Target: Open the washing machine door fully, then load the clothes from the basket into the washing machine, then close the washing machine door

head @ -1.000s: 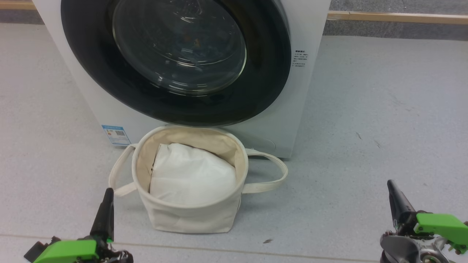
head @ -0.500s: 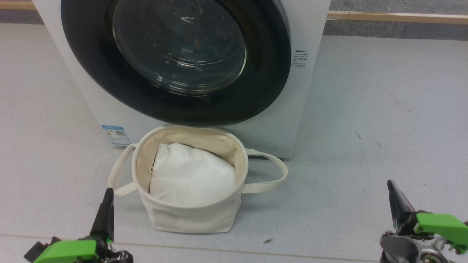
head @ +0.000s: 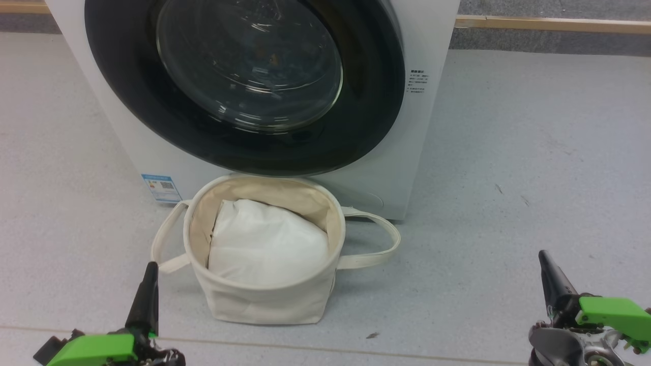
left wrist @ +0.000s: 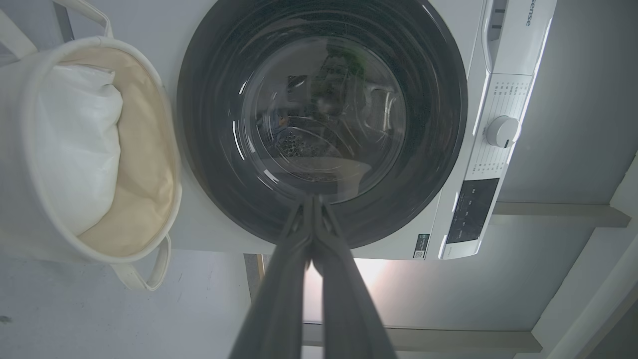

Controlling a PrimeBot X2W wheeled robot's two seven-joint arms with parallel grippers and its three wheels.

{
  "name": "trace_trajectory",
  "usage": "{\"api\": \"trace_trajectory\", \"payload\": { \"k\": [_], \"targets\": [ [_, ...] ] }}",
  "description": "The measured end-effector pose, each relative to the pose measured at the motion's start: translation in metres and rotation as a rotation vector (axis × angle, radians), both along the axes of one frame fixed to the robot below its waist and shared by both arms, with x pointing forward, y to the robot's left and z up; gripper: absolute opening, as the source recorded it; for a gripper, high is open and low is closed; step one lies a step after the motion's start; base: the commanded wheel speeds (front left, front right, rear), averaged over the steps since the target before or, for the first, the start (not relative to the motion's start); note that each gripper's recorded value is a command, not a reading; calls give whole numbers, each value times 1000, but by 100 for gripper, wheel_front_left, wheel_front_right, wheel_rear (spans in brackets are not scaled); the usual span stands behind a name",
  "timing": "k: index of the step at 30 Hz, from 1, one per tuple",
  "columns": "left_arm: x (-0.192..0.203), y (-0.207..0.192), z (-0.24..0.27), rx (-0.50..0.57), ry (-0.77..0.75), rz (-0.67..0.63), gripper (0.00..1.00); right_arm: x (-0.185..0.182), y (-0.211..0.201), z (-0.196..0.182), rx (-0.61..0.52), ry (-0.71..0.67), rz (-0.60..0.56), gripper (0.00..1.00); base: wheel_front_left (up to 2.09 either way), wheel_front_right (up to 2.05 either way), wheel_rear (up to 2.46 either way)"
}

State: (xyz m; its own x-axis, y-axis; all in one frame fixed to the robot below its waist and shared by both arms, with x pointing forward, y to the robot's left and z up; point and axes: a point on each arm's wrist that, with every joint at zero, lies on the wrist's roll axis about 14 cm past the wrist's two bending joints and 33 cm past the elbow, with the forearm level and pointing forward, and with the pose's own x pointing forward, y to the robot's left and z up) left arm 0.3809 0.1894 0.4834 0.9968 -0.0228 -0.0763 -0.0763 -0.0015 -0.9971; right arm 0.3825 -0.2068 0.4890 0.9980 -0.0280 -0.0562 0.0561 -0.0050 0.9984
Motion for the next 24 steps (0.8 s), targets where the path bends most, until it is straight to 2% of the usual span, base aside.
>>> {"api": "trace_trajectory", "payload": {
  "k": [24],
  "targets": [
    [0,0,0,0,0,0,0,0,0,0,0,0,0,0,0,0,0]
  ]
}}
